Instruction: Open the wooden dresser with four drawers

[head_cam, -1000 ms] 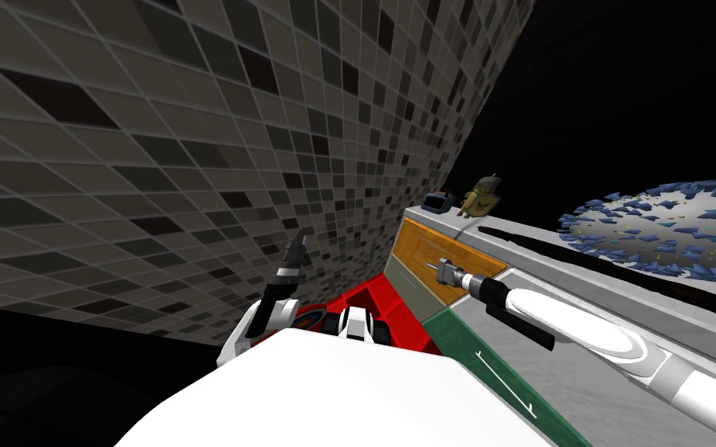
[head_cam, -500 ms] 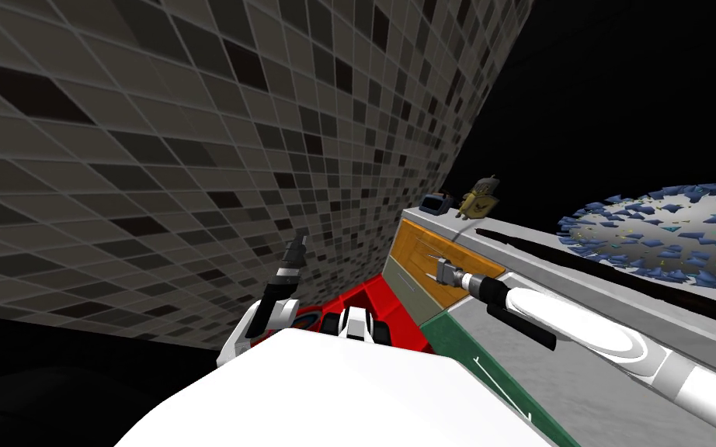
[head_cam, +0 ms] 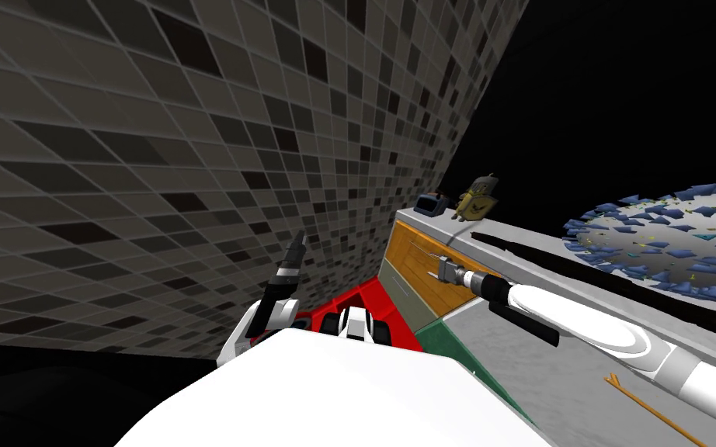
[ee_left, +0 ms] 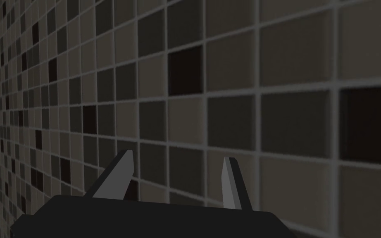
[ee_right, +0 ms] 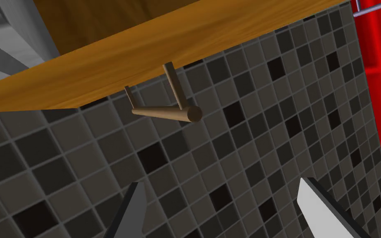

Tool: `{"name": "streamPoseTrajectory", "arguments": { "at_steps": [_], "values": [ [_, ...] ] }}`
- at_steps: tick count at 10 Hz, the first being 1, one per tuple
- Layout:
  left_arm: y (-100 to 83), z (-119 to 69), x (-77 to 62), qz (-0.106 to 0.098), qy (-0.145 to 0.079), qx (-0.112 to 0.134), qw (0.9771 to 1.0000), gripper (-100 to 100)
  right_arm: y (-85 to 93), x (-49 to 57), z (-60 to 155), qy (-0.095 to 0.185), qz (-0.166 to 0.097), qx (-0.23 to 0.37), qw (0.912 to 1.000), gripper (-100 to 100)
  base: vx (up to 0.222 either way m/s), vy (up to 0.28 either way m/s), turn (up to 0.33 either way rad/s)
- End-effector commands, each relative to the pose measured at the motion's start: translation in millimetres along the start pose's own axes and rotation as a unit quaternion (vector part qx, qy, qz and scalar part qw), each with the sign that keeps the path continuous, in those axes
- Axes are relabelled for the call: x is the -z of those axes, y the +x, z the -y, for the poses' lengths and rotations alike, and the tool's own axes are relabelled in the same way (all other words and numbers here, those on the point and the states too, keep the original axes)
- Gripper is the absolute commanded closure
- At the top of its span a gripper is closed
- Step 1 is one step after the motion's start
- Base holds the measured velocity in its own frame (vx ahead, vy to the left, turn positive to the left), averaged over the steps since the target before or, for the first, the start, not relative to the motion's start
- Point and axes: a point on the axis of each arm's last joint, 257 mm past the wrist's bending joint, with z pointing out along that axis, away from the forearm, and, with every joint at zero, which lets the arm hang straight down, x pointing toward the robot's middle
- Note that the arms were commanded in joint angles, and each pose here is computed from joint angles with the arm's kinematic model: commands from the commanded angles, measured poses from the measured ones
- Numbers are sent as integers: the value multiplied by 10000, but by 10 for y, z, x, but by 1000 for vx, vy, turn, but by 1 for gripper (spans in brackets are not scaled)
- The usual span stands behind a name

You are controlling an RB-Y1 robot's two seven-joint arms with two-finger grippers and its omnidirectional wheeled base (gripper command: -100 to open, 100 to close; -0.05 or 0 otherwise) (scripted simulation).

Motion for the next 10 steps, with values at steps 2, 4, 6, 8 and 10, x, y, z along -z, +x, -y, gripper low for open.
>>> {"name": "streamPoseTrajectory", "arguments": {
  "at_steps": [2, 4, 6, 8, 10],
  "values": [
    [0, 0, 0, 0, 0, 0, 10000, 0, 32, 10, 41, -5, -30, 61, 10000, -100, 76, -128, 10],
    [1, 1, -1, 0, 1, 3, 10000, 0, 45, 8, -3, 2, -43, 30, 10000, -100, 44, 4, 52],
    [1, 1, -1, 1, 1, 2, 10000, 0, 16, 10, 5, 7, -21, 47, 10000, 100, -20, 32, -22],
    [2, 2, -2, 1, 2, 4, 10000, 0, -18, 12, 17, 9, 7, 63, 10000, 100, -83, 142, -33],
    [2, 2, -2, 1, 3, 5, 10000, 0, -63, 14, 32, 10, 44, 84, 10000, 100, -112, 173, -38]
  ]
}}
